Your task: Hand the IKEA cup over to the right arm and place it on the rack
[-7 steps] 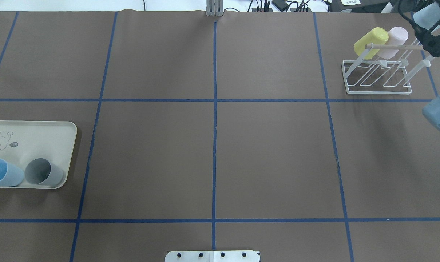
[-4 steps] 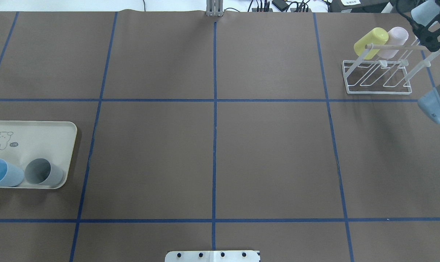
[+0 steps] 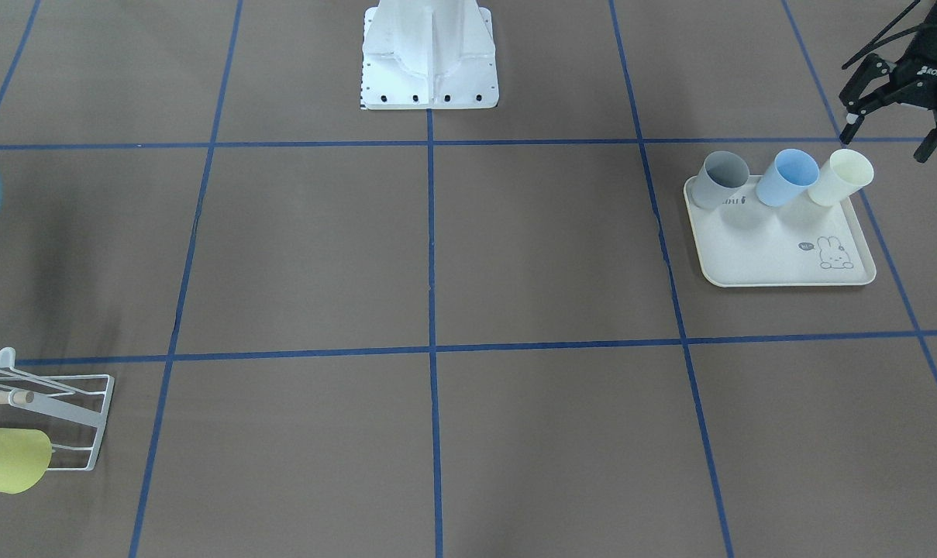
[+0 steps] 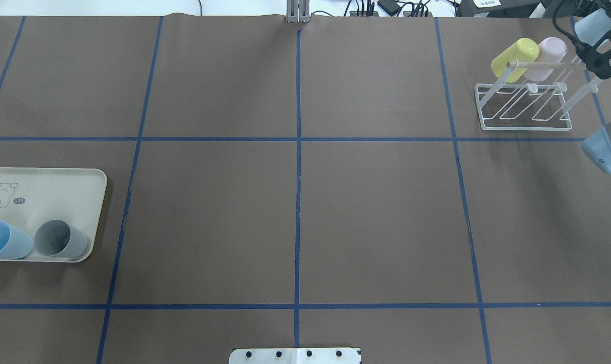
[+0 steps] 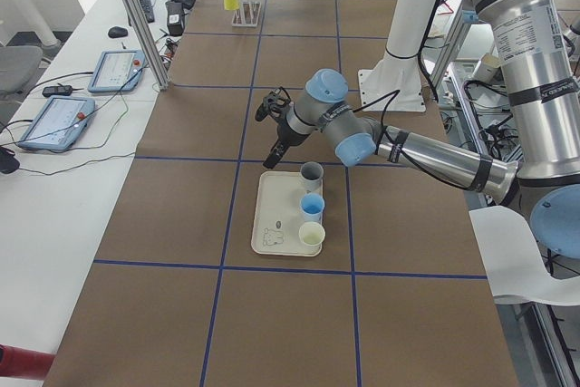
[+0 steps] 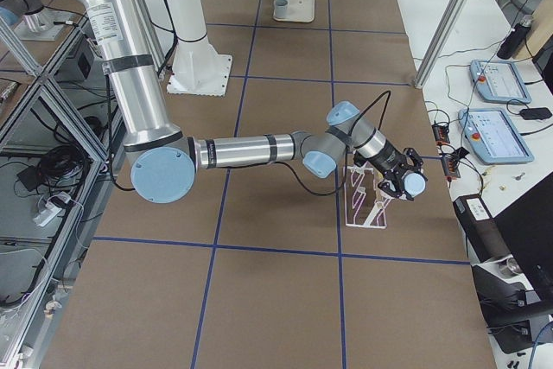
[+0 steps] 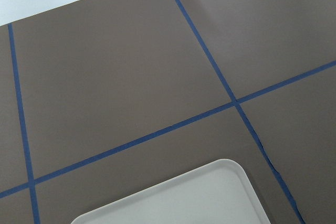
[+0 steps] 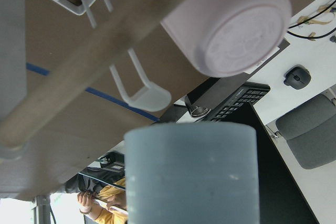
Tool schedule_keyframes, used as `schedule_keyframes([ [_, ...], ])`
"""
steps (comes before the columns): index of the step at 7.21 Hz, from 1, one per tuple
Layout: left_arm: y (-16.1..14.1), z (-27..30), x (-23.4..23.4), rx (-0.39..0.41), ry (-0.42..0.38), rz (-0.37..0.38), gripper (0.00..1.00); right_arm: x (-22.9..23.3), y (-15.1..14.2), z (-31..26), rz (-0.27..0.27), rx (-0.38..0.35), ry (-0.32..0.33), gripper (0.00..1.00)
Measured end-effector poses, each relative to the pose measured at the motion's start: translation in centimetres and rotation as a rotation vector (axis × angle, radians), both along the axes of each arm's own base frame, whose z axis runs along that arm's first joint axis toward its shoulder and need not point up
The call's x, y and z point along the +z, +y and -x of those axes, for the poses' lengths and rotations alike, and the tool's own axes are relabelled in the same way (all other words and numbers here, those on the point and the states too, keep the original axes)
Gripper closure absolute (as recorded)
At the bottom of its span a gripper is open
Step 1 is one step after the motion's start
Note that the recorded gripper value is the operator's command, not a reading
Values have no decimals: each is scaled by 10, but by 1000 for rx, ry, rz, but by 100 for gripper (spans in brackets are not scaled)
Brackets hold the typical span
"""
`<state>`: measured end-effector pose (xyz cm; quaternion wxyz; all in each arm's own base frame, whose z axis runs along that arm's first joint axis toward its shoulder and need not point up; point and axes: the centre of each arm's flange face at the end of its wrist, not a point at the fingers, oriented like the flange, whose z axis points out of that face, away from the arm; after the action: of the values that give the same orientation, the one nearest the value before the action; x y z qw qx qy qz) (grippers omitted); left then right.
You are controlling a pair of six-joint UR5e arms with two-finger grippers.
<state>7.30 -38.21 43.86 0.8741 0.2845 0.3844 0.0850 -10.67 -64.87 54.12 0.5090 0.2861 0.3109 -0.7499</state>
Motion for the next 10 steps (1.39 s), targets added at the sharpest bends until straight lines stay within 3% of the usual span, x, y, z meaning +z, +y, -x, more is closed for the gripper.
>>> schedule_keyframes([
  [10, -1, -1, 0, 0, 0, -1, 0, 30, 7, 15, 41, -17, 38, 64],
])
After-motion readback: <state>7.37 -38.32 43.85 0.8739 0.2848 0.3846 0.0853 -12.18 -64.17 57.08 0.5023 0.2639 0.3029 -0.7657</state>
